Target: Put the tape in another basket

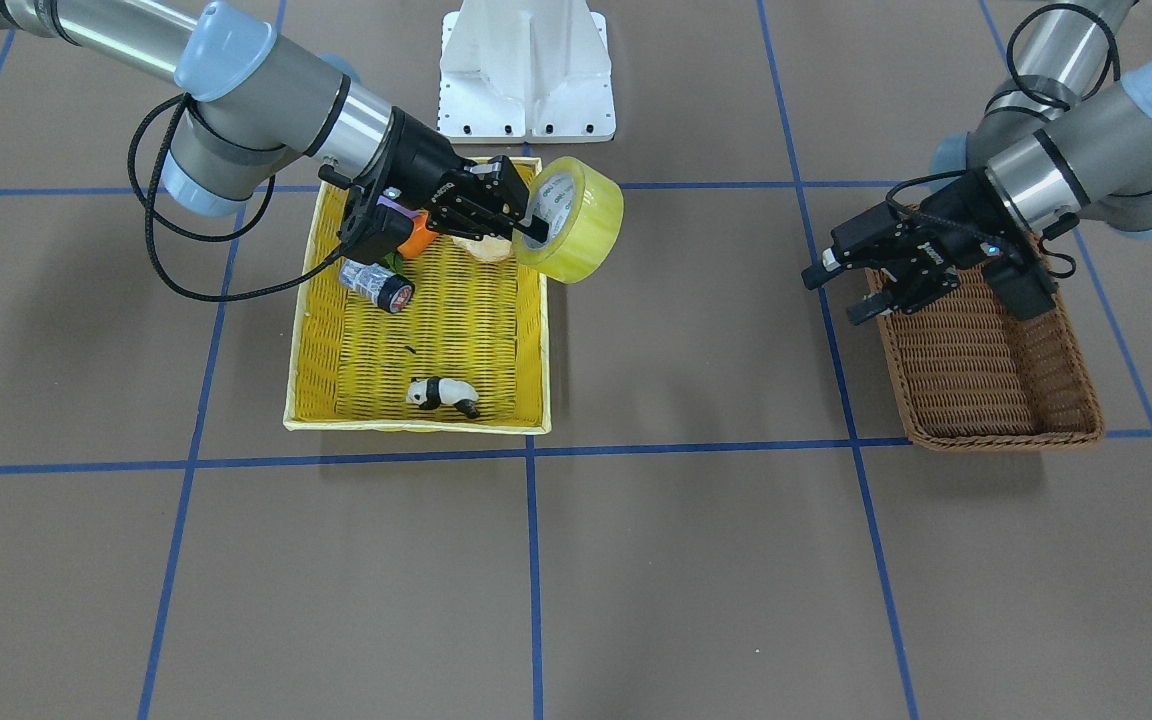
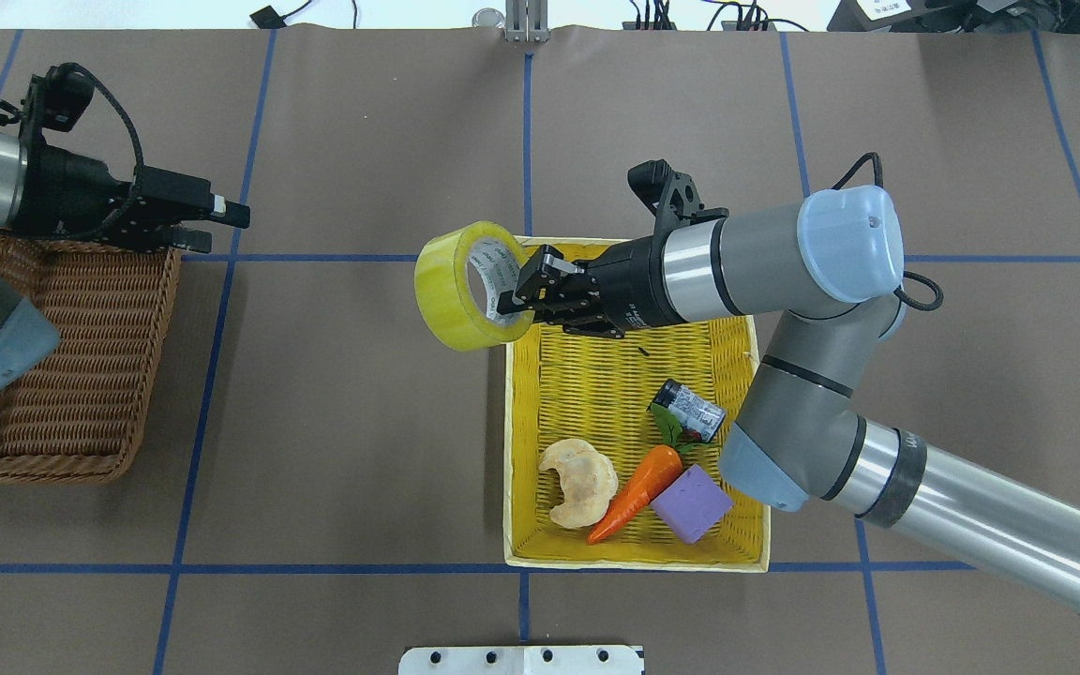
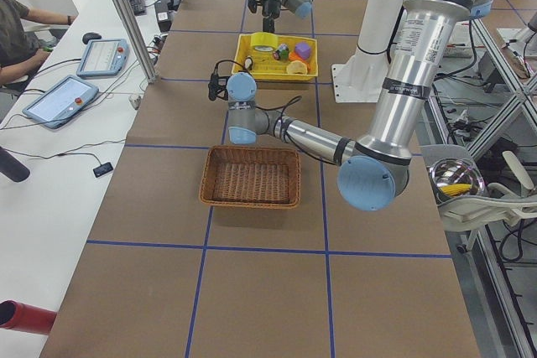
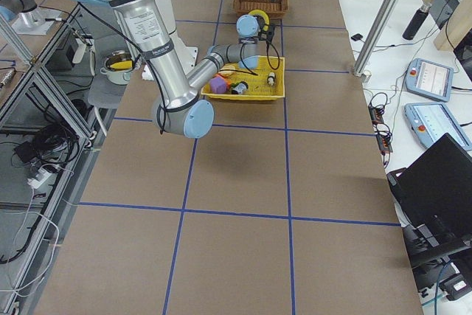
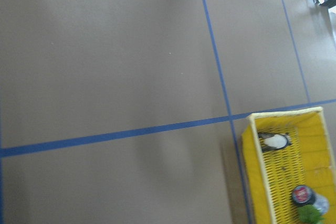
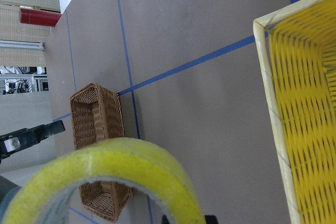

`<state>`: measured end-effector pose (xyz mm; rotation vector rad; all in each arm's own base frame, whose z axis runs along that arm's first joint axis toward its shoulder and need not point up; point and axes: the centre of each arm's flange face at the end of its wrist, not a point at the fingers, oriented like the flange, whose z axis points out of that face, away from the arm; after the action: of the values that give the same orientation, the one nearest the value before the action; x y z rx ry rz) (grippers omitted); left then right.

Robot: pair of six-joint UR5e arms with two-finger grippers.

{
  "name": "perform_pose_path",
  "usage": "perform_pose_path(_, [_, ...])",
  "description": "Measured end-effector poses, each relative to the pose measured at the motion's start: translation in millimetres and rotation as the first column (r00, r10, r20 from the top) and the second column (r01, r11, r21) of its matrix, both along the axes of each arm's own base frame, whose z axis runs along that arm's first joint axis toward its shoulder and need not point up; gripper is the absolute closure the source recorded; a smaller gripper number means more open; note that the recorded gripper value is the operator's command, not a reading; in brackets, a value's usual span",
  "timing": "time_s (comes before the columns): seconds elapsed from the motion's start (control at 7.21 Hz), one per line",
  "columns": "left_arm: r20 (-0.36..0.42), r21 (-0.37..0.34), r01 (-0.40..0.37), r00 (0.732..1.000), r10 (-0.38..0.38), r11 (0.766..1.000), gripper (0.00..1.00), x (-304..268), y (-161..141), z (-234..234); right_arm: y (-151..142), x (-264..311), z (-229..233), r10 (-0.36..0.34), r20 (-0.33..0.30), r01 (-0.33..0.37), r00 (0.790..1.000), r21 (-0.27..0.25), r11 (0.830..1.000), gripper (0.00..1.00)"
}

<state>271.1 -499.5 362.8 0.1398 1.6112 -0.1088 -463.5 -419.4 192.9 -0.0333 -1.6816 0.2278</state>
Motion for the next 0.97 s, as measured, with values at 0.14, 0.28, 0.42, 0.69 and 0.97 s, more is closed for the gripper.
perform_pose_path(0.14, [-0.089,-0.086,-0.028,0.996,0.021,0.996,0.02,3.7,6.7,-7.8,4.7,-0.3,-1.5,-0.007,0.031,0.006,0.999,0.009,1.000,1.00])
perform_pose_path(0.28, [-0.168,-0.150,-0.062,0.985,0.037,0.987,0.02,2.6,13.0,-16.0,10.6,-1.6,-2.9,-0.018,0.059,0.017,0.998,0.014,1.000,1.00])
perform_pose_path(0.42, [-0.245,-0.199,-0.099,0.968,0.048,0.975,0.02,-0.4,18.6,-26.1,17.2,-2.5,-5.6,-0.028,0.094,0.027,0.995,0.011,1.000,1.00])
perform_pose_path(0.69, [-0.420,-0.223,-0.146,0.907,0.040,0.964,0.02,12.4,38.7,-43.1,31.4,-7.2,-10.9,-0.017,0.182,0.024,0.983,-0.039,0.999,1.00])
perform_pose_path(0.97, [-0.545,-0.200,-0.186,0.837,0.048,0.962,0.02,32.9,63.0,-56.5,39.5,-12.5,-6.7,0.000,0.286,0.027,0.958,-0.091,0.995,1.00])
